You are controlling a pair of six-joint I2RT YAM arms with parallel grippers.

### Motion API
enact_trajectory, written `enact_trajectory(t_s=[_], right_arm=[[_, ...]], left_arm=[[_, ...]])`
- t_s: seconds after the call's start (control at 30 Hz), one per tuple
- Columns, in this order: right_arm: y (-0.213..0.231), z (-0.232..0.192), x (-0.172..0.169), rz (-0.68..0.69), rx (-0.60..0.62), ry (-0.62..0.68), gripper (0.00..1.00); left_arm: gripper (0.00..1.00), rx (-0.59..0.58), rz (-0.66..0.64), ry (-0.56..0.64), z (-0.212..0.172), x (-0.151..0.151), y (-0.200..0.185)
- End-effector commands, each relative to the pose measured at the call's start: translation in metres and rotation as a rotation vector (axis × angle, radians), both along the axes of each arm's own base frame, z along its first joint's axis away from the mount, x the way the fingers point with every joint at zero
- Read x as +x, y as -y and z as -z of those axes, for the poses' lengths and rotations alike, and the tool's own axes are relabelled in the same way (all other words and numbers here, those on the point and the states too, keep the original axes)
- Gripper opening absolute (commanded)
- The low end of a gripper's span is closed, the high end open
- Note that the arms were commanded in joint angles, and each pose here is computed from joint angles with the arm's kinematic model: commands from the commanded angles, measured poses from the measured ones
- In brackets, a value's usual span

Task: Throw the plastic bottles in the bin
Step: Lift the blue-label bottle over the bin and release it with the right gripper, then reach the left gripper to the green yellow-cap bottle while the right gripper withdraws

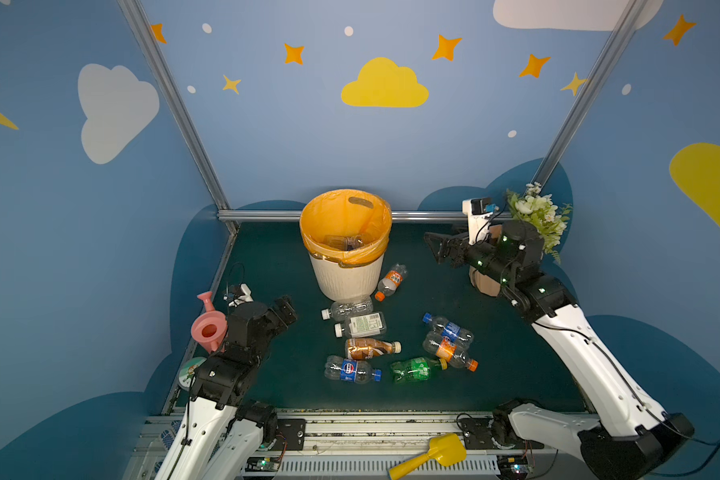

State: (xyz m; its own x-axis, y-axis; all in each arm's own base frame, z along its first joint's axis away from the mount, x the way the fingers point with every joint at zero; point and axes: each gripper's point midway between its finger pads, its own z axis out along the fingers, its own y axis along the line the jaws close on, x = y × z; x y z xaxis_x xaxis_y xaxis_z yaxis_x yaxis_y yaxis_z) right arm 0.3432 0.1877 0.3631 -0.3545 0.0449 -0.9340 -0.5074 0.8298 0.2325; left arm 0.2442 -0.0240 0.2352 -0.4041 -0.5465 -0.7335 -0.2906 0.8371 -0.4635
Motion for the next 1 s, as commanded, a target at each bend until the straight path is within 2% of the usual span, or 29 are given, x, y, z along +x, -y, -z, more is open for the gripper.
enact_trajectory(t_s=[0.0,0.27,0.37,0.5,0.67,0.87,0.97], right_arm=[[0.020,0.000,-0.007,0.063,0.032,0.010,0.94],[0.044,0.041,-0.012,0.129,0.011,-0.102,0.94],[0.058,0.050,-0.011,0.192,0.022,-0.129,0.94],[0.075,0.058,-0.013,0.242,0.036,-0.151,0.94],[0.097,0.072,-0.014,0.315,0.048,-0.194,0.94],[0.115,0.084,-0.016,0.374,0.078,-0.233,0.94],[0.121,0.087,-0.019,0.393,0.092,-0.242,0.94]], left_arm=[[1.00,0.059,0.015,0.034,-0.013,0.000,0.002],[1.00,0.143,0.134,0.049,-0.022,0.010,0.039],[1.00,0.227,0.227,0.044,-0.022,0.011,0.064],[1.00,0.399,0.373,0.091,-0.032,0.008,0.107],[1.00,0.580,0.654,0.131,-0.032,-0.004,0.184],[1.00,0.585,1.045,0.075,0.010,-0.033,0.270],[1.00,0.634,1.217,0.018,0.033,-0.052,0.305]])
